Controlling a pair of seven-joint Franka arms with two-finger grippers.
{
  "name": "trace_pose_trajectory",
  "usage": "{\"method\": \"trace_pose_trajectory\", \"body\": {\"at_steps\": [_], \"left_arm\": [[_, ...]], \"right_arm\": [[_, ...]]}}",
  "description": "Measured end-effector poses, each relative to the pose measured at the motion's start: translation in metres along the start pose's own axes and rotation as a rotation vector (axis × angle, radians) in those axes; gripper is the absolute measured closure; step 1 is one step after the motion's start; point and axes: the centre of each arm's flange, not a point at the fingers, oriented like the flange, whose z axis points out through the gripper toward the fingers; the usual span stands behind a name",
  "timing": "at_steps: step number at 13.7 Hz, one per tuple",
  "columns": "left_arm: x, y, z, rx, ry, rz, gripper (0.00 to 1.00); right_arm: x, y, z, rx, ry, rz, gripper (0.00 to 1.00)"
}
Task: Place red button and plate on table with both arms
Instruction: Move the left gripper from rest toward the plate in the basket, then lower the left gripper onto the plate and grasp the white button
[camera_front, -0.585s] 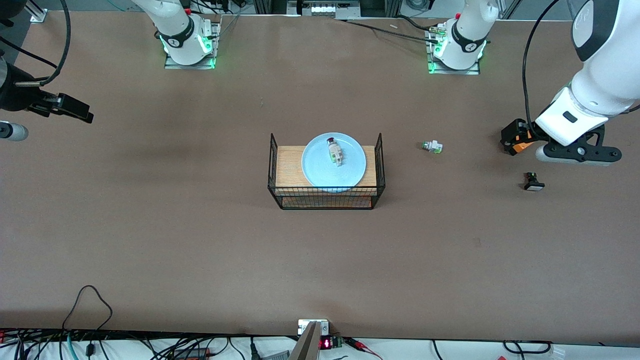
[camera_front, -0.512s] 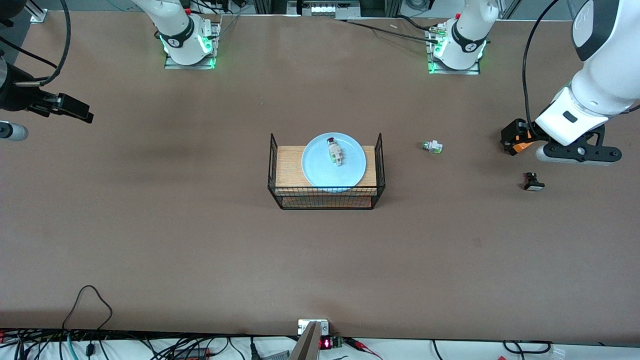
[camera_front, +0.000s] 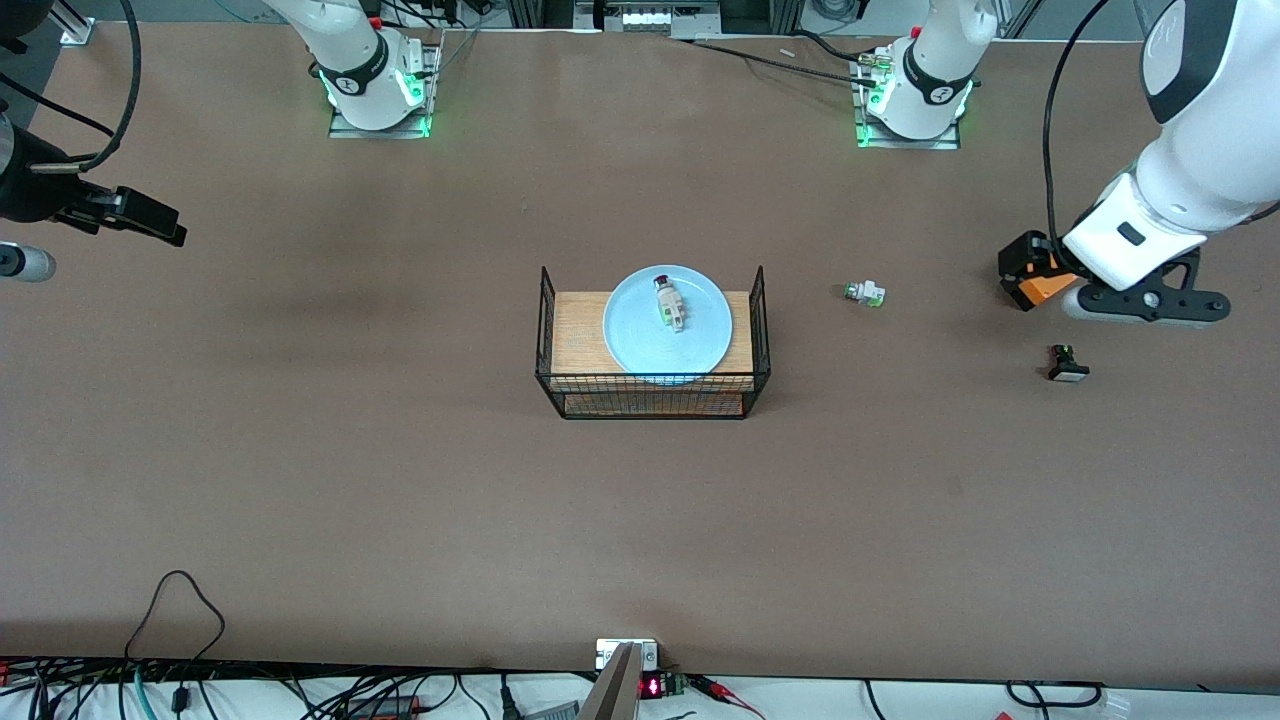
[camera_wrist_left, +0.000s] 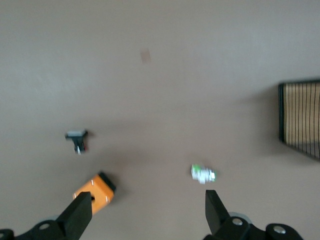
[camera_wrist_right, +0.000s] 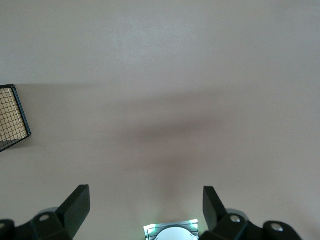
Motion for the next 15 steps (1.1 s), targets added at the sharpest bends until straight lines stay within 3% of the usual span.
{"method": "trace_pose_trajectory", "body": {"at_steps": [3,9,12,15], "left_arm": [[-0.005,0.05,-0.004,-0.119,-0.026,0.057,0.0],[0.008,0.219,-0.006,-0.173,-0.05,0.001,0.0],[0.024,0.304,0.028,-0.2,-0.088,-0.05,0.0],[0.041,0.354,0.076,-0.23,-0.084,-0.059,0.0]], "right_arm": [[0.0,0.0,0.0,0.0,0.0,0.001,0.0],[0.0,0.001,0.0,0.0,0.0,0.002,0.0],[0.0,0.001,0.0,0.0,0.0,0.002,0.0],[0.0,0.001,0.0,0.0,0.0,0.002,0.0]]}}
